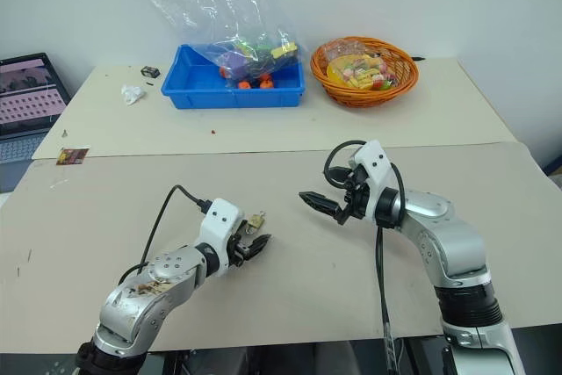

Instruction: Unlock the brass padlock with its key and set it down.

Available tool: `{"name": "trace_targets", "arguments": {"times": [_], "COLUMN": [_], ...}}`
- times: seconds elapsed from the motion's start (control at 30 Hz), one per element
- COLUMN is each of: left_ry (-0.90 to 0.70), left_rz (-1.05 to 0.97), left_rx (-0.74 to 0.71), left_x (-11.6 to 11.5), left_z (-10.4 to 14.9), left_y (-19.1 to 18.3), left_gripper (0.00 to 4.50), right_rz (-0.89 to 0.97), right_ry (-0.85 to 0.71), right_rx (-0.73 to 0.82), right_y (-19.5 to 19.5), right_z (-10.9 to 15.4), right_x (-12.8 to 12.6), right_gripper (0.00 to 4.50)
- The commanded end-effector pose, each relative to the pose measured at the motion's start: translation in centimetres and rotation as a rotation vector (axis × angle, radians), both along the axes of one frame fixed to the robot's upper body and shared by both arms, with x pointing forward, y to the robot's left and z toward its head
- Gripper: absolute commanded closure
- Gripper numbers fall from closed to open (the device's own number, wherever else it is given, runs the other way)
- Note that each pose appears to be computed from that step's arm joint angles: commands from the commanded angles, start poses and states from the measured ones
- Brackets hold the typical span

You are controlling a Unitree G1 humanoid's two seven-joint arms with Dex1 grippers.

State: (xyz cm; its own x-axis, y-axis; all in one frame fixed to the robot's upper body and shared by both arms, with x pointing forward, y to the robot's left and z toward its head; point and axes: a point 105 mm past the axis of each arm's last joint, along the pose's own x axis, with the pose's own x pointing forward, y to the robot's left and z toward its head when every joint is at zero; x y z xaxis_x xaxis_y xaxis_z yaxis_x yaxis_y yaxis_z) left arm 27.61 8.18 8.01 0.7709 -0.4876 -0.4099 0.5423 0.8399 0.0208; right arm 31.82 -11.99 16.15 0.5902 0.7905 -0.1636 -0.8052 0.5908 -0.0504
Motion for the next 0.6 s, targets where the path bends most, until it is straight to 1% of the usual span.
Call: {"name": "trace_targets", "arguments": {"times": [0.03, 0.07, 0.13, 0.2, 0.37, 0.5, 0.6], "left_ry": [-0.003, -0.004, -0.005, -0.01, -0.076, -0.076, -0.086], "left_rz": [0.006, 0.007, 0.009, 0.007, -0.033, -0.032, -0.038], "left_rx": [-0.001, -0.001, -0.002, 0.0, 0.004, 0.075, 0.114], "left_x": [0.1, 0.2, 0.4, 0.6, 0.8, 0.7, 0.7], "left_z": [0.0, 0.0, 0.0, -0.1, 0.7, 0.1, 0.2], "left_y": [-0.1, -0.1, -0.1, -0.2, 0.1, 2.1, 3.8], "left_gripper": [2.8, 3.21, 3.89, 4.45, 4.45, 4.45, 4.45], "right_rz": [0.01, 0.01, 0.01, 0.01, 0.007, 0.007, 0.005], "right_ry": [-0.06, -0.061, -0.065, -0.069, -0.074, -0.074, -0.073], "right_rx": [0.016, 0.014, 0.014, 0.012, 0.01, 0.011, 0.014], "right_y": [0.1, 0.1, 0.1, 0.2, 0.2, 0.4, 0.5], "right_z": [1.4, 1.4, 1.6, 1.8, 2.0, 1.9, 1.8], "right_x": [-0.1, -0.1, 0.0, 0.0, 0.1, 0.1, 0.2], "right_gripper": [0.0, 0.0, 0.0, 0.0, 0.0, 0.0, 0.0]}}
